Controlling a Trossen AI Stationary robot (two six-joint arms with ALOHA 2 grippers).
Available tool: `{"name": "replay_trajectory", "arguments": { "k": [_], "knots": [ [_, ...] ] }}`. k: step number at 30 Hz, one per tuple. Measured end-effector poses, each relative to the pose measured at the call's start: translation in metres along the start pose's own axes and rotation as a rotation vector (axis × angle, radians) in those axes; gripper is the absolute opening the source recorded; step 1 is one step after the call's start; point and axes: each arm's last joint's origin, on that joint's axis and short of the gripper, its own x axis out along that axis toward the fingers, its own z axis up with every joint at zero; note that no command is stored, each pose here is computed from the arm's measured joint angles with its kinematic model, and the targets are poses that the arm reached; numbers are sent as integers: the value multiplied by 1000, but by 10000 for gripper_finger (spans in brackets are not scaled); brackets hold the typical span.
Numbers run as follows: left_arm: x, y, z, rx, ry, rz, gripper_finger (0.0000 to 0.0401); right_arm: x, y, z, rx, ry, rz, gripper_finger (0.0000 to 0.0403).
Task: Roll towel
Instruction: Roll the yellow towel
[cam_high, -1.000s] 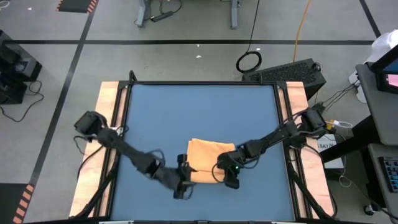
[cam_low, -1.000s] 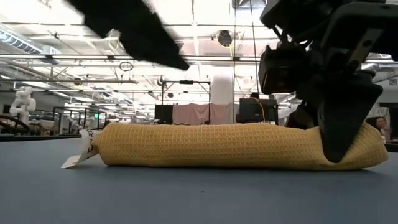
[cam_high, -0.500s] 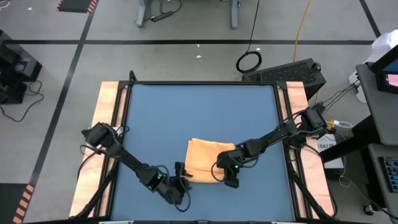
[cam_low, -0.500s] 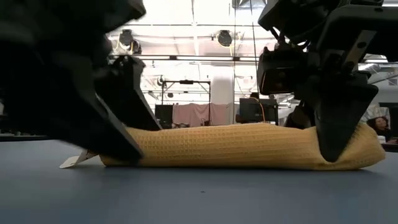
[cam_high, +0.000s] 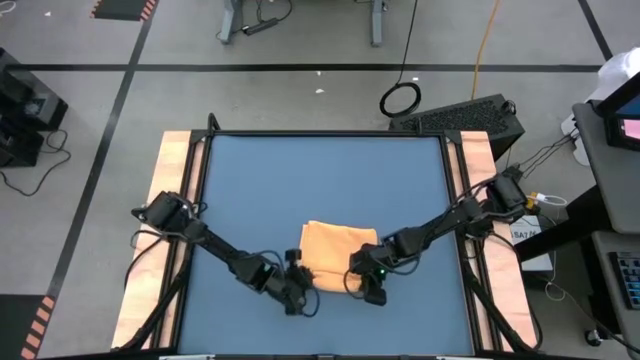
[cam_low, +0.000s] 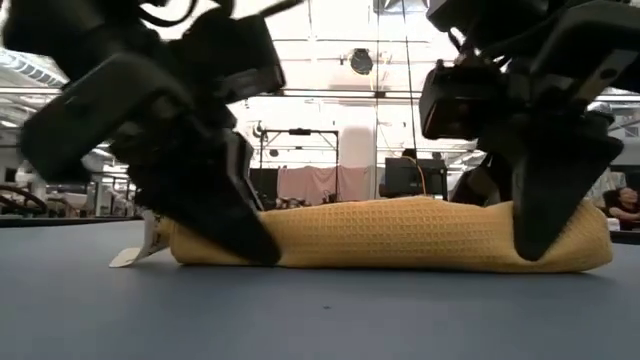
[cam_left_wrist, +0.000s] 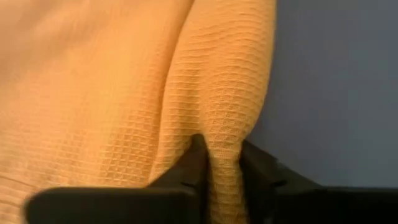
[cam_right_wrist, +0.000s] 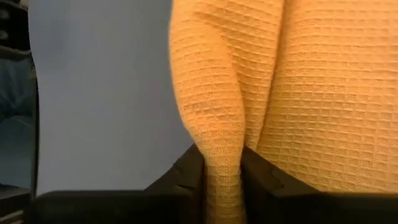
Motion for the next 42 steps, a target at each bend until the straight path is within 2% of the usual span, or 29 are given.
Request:
{"name": "replay_trajectory", "arguments": {
  "k": [2, 7, 10, 15, 18, 24, 34, 37, 42],
  "knots": [
    [0, 5, 4, -60, 20, -51, 33, -4, 7, -3, -33, -15, -16, 71],
    [-7, 18, 15, -231, 81, -211, 34, -31, 35, -18, -141, -110, -127, 109],
    [-9, 28, 21, -319, 128, -298, 45, -43, 58, -34, -253, -200, -213, 132],
    [-4, 49, 29, -387, 164, -388, 37, -38, 97, -59, -465, -407, -312, 176],
    [0, 59, 30, -426, 192, -426, 35, -20, 104, -72, -545, -467, -419, 196],
    [1, 64, 32, -460, 216, -470, 39, 7, 94, -80, -502, -487, -562, 209],
    [1, 66, 32, -492, 223, -467, 42, 18, 86, -79, -483, -466, -586, 198],
    [1, 65, 32, -492, 224, -467, 42, 18, 80, -72, -443, -463, -592, 198],
    [1, 65, 32, -490, 225, -467, 42, 18, 64, -60, -340, -370, -561, 190]
  ]
}}
